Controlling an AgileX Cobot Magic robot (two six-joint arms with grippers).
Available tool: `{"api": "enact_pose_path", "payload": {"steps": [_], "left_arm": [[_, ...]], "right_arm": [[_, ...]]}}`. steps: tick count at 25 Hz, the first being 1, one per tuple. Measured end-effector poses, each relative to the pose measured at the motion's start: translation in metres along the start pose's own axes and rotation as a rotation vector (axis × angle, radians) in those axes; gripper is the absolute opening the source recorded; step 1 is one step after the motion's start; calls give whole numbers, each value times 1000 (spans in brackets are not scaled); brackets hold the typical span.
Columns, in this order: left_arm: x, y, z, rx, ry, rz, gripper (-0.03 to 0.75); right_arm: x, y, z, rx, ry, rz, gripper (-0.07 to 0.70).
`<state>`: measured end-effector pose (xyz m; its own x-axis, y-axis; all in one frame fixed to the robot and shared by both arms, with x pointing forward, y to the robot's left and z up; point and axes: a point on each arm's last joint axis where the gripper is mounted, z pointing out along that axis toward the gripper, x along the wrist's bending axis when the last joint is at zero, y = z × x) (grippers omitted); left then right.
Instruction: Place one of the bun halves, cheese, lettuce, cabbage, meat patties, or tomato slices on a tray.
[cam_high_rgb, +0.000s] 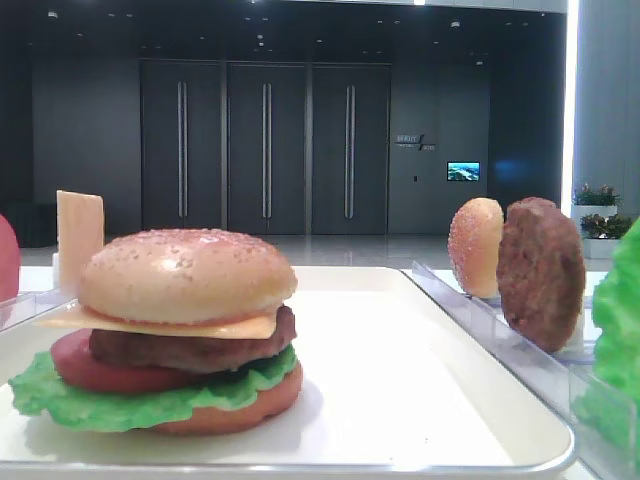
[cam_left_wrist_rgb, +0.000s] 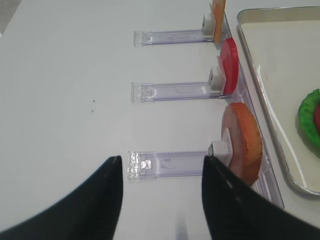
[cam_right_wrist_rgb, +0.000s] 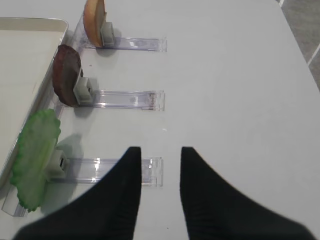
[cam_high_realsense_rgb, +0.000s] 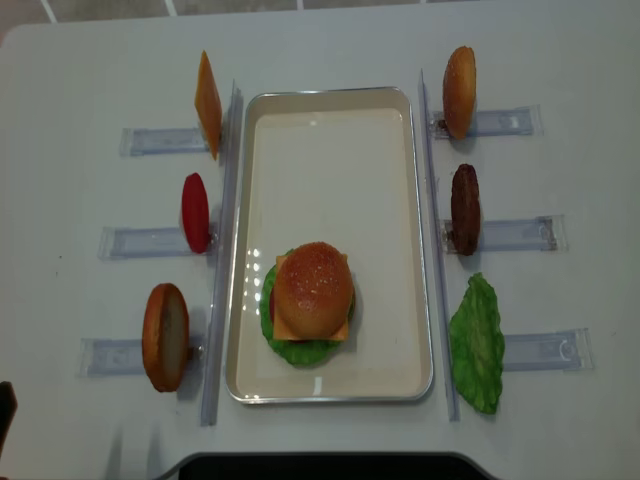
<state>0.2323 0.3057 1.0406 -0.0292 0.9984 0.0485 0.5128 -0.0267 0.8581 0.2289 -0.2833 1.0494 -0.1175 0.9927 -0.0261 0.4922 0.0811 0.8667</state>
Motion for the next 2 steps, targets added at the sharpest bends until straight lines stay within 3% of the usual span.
{"api": "enact_pose_path", "payload": {"steps": [2], "left_arm": [[0,0,0,0,0,0,391]], "right_arm": [[0,0,0,0,0,0,192]]}}
